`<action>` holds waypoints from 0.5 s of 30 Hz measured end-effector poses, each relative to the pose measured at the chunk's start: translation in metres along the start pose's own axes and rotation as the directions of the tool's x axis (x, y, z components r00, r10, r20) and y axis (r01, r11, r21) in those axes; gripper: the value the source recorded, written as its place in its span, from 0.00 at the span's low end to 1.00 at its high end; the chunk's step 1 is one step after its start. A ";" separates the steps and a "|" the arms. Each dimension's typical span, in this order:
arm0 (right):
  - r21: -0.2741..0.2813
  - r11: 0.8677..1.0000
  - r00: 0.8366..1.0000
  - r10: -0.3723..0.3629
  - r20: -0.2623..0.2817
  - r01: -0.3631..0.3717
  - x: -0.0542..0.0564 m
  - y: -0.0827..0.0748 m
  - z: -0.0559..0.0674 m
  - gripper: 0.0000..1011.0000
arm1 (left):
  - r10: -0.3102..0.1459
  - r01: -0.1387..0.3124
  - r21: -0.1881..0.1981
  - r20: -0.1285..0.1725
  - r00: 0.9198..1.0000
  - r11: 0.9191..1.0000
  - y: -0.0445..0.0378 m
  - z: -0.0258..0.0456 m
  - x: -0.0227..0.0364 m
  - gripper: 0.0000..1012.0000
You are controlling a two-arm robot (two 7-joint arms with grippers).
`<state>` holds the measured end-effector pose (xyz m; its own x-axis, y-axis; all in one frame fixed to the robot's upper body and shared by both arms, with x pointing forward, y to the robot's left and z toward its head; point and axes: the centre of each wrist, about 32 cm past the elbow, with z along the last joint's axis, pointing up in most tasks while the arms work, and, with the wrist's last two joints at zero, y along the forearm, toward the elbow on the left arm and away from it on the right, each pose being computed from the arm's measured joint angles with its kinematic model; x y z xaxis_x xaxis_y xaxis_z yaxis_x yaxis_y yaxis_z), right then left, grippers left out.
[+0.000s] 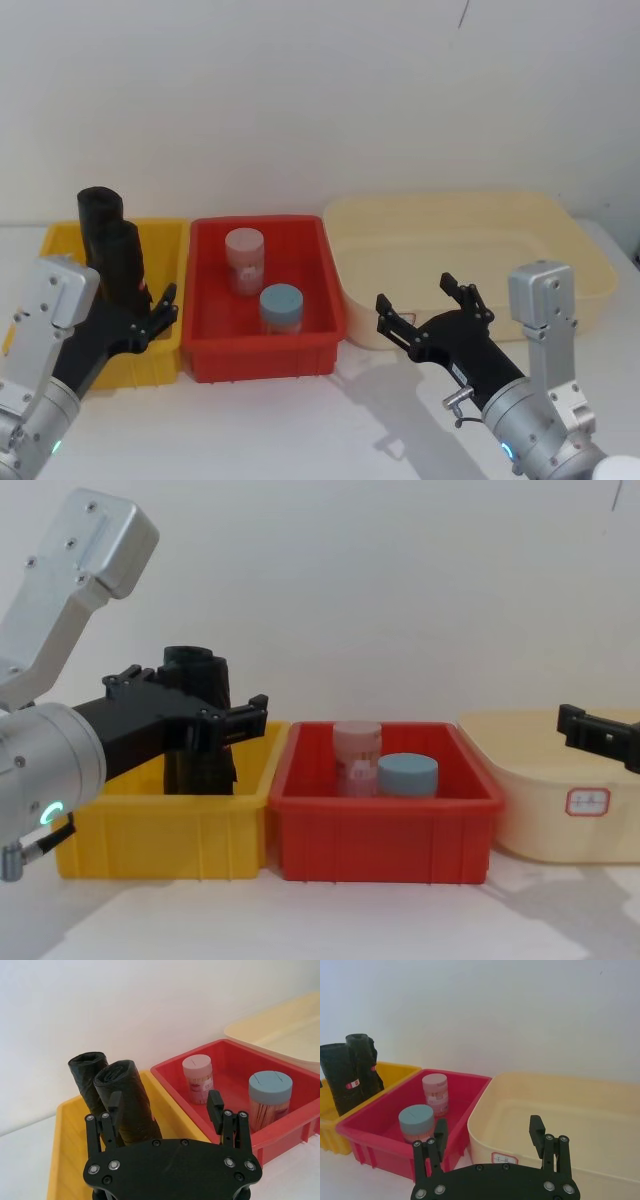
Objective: Pick up the garbage bag with the one hand and transfer it to the other hand.
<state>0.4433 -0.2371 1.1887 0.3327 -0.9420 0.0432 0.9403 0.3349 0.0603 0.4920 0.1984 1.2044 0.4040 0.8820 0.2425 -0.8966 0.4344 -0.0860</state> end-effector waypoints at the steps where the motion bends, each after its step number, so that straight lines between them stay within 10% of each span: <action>1: 0.000 1.000 1.000 0.000 0.000 0.000 0.000 0.000 0.000 0.99 | 0.000 0.000 0.000 0.000 1.000 1.000 0.0000 0.0000 0.0000 0.99; 15: 0.000 1.000 1.000 0.000 0.000 0.000 0.000 0.000 0.000 0.99 | 0.000 0.000 0.000 0.000 1.000 1.000 0.0000 0.0000 0.0000 0.99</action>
<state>0.4433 -0.2371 1.1887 0.3327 -0.9421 0.0432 0.9403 0.3348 0.0603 0.4920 0.1984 1.2044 0.4040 0.8820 0.2425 -0.8967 0.4343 -0.0860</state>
